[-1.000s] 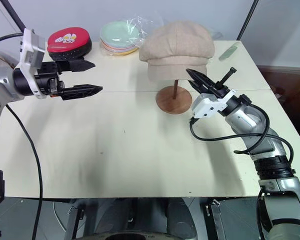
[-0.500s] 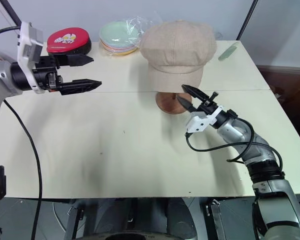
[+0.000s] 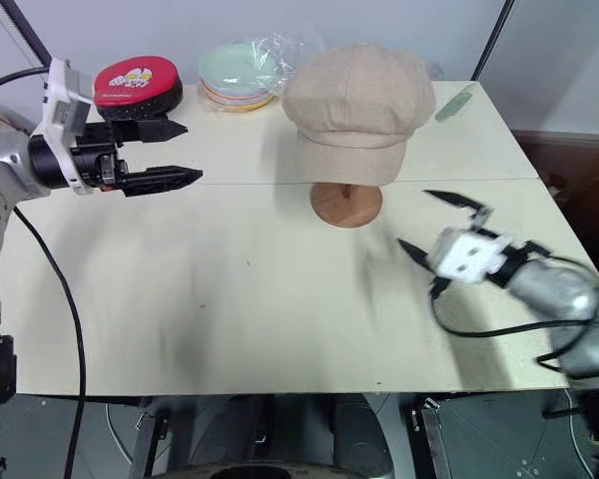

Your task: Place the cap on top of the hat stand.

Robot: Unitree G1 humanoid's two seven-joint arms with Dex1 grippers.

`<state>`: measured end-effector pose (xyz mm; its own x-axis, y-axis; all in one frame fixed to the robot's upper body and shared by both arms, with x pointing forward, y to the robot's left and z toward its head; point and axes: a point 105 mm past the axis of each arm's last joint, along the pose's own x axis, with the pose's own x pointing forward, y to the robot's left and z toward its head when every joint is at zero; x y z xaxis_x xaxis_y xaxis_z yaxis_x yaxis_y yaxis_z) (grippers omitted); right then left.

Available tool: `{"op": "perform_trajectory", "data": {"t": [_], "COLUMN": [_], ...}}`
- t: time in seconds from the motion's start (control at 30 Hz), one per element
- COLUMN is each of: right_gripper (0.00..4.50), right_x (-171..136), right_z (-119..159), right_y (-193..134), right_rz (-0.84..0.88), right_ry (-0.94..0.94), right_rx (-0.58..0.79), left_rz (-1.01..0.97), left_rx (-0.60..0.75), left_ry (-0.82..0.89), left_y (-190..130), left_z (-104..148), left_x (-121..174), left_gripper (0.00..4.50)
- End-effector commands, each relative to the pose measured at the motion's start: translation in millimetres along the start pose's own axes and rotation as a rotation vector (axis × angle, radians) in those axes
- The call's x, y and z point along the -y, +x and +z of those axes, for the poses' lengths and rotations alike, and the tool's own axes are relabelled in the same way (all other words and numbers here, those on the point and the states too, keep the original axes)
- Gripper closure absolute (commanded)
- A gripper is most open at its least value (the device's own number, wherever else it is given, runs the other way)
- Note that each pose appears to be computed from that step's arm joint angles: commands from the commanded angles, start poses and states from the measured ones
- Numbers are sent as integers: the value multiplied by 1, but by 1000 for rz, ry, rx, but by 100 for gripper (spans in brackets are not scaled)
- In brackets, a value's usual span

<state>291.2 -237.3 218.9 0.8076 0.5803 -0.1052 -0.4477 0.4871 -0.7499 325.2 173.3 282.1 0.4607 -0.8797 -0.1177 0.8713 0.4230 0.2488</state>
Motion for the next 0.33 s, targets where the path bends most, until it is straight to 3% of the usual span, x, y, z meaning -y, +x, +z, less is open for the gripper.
{"op": "perform_trajectory", "data": {"t": [0.03,0.13,0.33], "right_gripper": [5,5,5], "right_x": [41,58,62], "right_z": [30,41,42], "right_y": [-20,-36,-45], "right_rz": [32,137,238], "right_ry": [304,530,693], "right_rx": [77,106,85], "left_rz": [20,8,-4], "left_rx": [37,61,51], "left_ry": [54,36,54], "left_y": [-8,-10,-8], "left_z": [17,23,25], "left_x": [-5,-8,-10], "left_gripper": [0,0,0]}}
